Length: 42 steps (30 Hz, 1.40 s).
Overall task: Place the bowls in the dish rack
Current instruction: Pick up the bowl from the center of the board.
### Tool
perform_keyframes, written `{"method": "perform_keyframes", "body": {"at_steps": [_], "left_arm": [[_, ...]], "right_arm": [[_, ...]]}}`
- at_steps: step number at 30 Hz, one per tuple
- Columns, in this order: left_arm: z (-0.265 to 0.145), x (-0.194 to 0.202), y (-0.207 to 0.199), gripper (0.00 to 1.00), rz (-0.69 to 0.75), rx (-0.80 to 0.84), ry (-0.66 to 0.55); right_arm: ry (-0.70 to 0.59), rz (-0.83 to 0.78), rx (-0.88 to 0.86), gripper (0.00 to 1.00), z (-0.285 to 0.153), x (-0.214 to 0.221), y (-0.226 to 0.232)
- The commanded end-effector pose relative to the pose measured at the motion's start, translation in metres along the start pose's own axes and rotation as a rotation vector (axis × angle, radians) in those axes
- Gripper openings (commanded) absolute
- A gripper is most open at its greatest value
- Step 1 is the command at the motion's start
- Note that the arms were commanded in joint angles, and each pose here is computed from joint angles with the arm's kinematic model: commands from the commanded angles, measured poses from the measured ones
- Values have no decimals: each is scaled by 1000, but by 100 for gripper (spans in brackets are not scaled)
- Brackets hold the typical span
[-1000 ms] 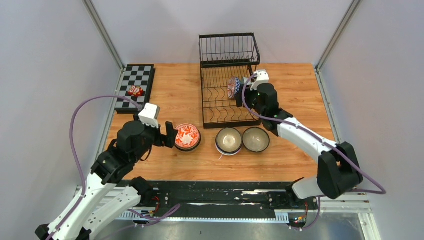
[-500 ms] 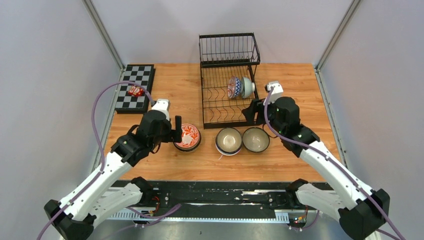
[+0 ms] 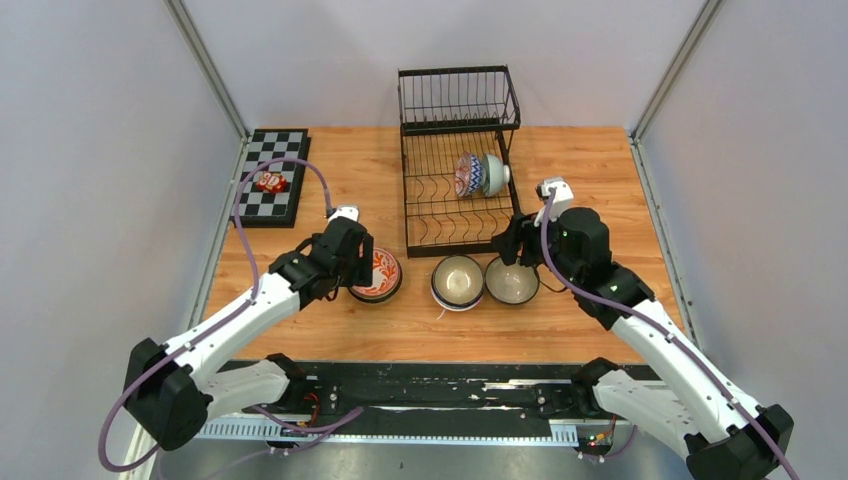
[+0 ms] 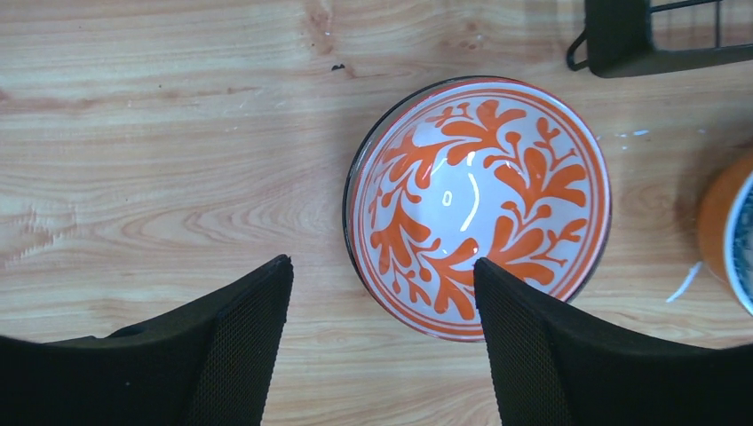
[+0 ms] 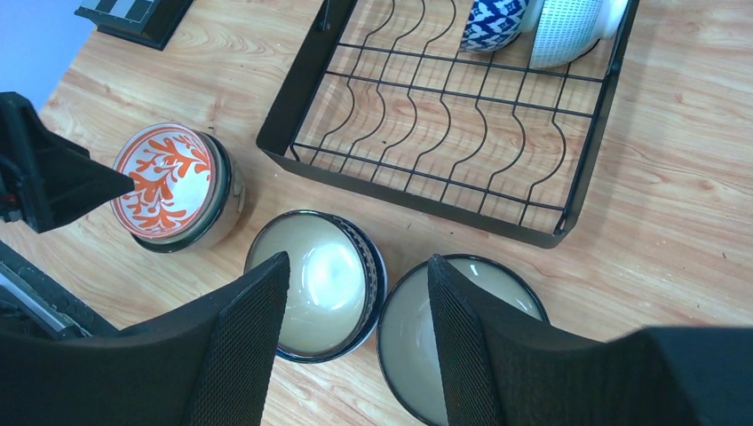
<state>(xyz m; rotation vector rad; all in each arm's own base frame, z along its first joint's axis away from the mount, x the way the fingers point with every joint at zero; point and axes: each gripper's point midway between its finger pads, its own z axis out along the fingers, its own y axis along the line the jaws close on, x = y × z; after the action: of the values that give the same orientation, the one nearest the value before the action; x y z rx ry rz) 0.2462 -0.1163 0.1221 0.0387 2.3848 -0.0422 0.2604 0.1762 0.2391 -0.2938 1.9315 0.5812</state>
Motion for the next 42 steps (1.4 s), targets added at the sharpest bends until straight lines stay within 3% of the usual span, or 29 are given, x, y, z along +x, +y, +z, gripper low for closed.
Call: {"method": "perform_keyframes", "body": {"at_steps": [1,26,31,35,42], "left_arm": [[13,-6,4,74,-4,-51,-17],[41,-3,4,29,0,-87,16],[42,-3,8,17,-5,-103,11],[42,-5,10,0,-10,-113,4],[34,-16,9,0,-23,-99,-37]], "right_arm": [[54,-8,-18,61,-1,17,3],[82,-5,-25,56,6,25,3],[85,-2,-23,56,7,27,3],[88,3,-27,55,8,28,3],[75,4,-27,55,5,25,4]]}}
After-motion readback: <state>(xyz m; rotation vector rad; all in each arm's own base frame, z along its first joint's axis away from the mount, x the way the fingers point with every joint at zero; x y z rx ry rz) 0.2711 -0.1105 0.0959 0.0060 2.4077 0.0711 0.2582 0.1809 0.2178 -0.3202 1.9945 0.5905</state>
